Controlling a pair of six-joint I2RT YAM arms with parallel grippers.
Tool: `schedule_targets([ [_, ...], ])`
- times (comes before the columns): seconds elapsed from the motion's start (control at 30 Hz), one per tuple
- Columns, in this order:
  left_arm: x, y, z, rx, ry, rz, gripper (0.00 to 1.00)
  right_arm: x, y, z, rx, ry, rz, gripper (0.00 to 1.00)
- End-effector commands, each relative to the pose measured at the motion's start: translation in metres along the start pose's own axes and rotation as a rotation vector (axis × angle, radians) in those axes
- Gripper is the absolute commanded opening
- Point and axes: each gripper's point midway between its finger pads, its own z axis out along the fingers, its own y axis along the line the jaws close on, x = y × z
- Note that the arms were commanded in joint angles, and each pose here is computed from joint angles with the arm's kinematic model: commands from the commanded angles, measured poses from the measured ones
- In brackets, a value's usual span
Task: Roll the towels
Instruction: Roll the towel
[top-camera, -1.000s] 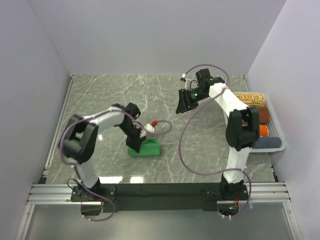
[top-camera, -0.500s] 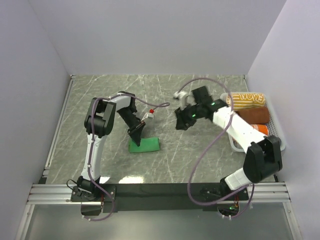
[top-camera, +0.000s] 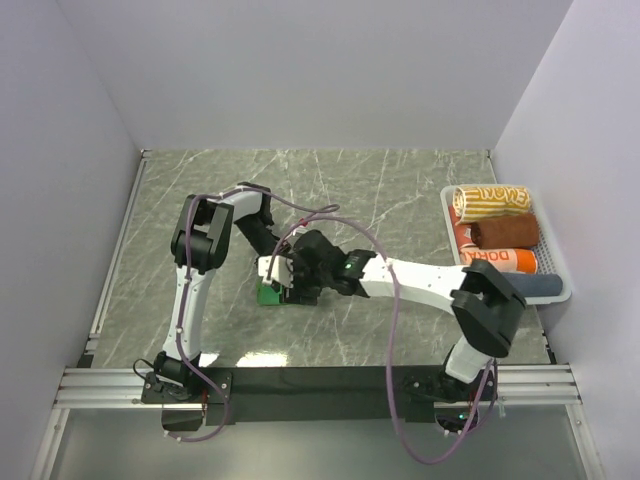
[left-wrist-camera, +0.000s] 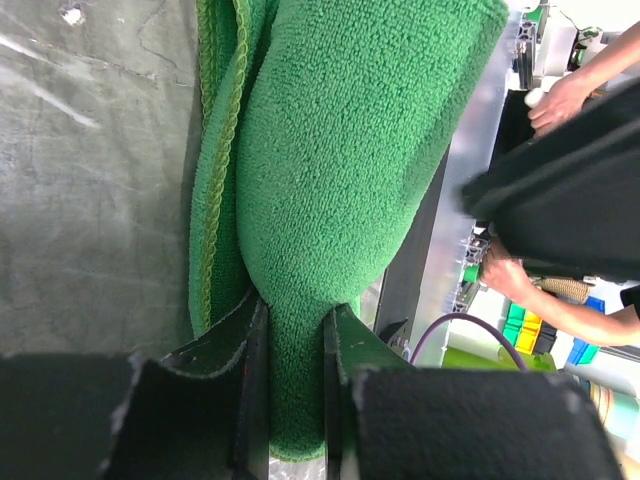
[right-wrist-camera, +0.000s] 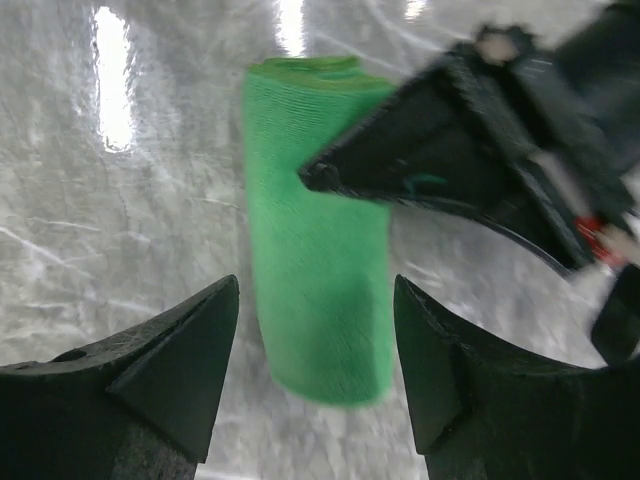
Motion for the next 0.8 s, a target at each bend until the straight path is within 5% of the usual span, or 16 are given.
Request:
schedule_targets([
  [0.0, 0.012, 0.073, 0.006, -0.167, 0.09, 0.165, 0.09, -0.017, -0.004, 0.014, 0.027, -0.059, -0.096, 0.7],
  [0.37, 0.01, 0.071, -0.005, -0.203, 0.05, 0.173, 0.2, 0.025, 0.009, 0.048, -0.172, 0.077, 0.11, 0.51],
  [0.77, 0.003, 0.071, -0.069, -0.229, -0.269, 0.006, 0.62, 0.052, 0.027, 0.055, -0.302, 0.178, 0.291, 0.4],
])
